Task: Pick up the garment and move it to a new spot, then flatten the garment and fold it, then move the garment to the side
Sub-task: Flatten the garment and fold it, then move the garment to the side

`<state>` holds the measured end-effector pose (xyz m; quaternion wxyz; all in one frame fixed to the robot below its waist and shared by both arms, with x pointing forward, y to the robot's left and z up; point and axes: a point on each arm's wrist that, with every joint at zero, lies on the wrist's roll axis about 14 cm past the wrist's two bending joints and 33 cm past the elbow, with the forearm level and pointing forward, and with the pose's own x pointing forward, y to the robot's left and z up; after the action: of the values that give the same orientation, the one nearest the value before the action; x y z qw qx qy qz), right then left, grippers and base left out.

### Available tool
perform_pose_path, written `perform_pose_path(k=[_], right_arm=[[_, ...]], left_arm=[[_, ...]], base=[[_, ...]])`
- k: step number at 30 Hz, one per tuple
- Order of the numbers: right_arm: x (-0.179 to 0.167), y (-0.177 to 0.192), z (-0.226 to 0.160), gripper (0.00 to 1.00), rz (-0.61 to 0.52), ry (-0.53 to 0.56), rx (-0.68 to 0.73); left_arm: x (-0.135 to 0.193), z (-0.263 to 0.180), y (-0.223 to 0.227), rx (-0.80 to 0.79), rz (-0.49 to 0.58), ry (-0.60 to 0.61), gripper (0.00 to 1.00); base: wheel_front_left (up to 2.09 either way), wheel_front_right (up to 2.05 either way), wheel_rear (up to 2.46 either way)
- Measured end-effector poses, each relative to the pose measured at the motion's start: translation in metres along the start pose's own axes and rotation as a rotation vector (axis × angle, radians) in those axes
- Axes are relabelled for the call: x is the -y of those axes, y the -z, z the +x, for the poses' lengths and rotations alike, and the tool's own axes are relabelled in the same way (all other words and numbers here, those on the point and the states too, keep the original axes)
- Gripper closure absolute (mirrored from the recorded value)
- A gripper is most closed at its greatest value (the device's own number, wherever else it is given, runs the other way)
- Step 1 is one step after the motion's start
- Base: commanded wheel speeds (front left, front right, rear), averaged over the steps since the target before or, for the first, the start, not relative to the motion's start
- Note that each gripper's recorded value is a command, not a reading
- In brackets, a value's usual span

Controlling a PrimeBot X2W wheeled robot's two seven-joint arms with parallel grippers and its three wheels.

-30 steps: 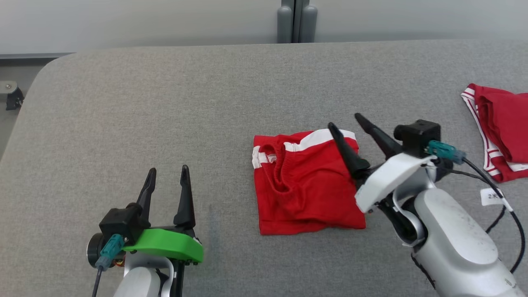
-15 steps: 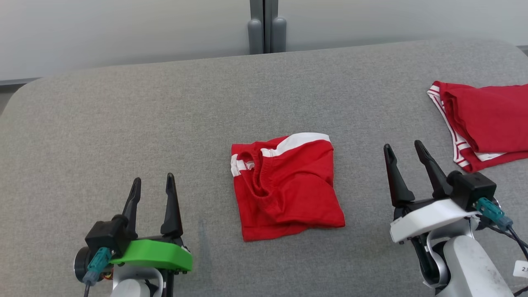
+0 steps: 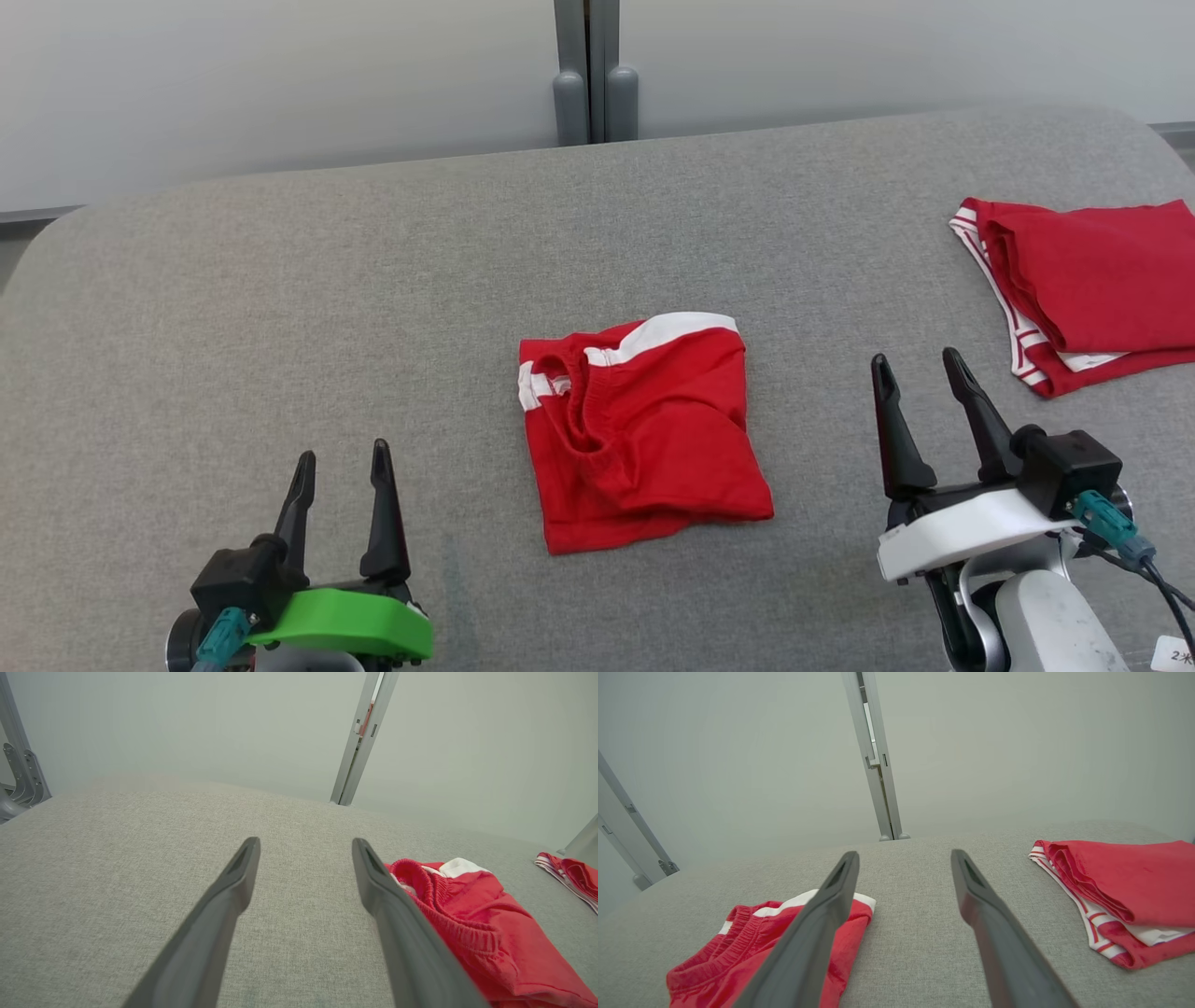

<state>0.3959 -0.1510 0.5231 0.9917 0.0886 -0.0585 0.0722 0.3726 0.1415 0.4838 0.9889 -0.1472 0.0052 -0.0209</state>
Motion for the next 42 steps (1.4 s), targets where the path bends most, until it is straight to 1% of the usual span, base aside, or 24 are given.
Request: perform_pose_path(k=[12,16,19,22,26,30,37,42], right_arm=[[0.000,0.007,-0.002,0.00,-0.018,0.001,-0.024],[-0.001,0.013,-0.002,0.00,-0.002,0.001,-0.052],[-0.002,0.015,0.002,0.00,0.028,-0.001,-0.080],[-0.003,0.011,0.015,0.00,0.033,-0.011,-0.108],[-0.003,0.012,0.032,0.00,0.033,-0.039,-0.202],[-0.007,0.026,0.044,0.00,0.040,-0.071,-0.326],[-0.024,0.077,0.046,0.00,0.076,-0.128,-0.563],[-0.041,0.111,0.042,0.00,0.123,-0.167,-0.690]], left_arm=[[-0.002,-0.001,-0.001,0.006,0.003,-0.006,0.00],[-0.003,-0.001,0.001,0.000,0.002,-0.009,0.00],[-0.003,-0.001,0.002,-0.005,0.003,-0.011,0.00],[-0.004,0.000,0.004,-0.008,0.003,-0.015,0.00],[-0.005,0.002,0.004,-0.010,0.001,-0.018,0.00],[-0.008,0.003,0.003,-0.007,-0.001,-0.027,0.00],[-0.025,-0.001,0.001,-0.002,0.000,-0.078,0.00],[-0.040,-0.009,0.001,-0.005,0.005,-0.128,0.00]], base=[[0.00,0.00,0.00],[0.00,0.00,0.00],[0.00,0.00,0.00],[0.00,0.00,0.00],[0.00,0.00,0.00],[0.00,0.00,0.00],[0.00,0.00,0.00],[0.00,0.00,0.00]])
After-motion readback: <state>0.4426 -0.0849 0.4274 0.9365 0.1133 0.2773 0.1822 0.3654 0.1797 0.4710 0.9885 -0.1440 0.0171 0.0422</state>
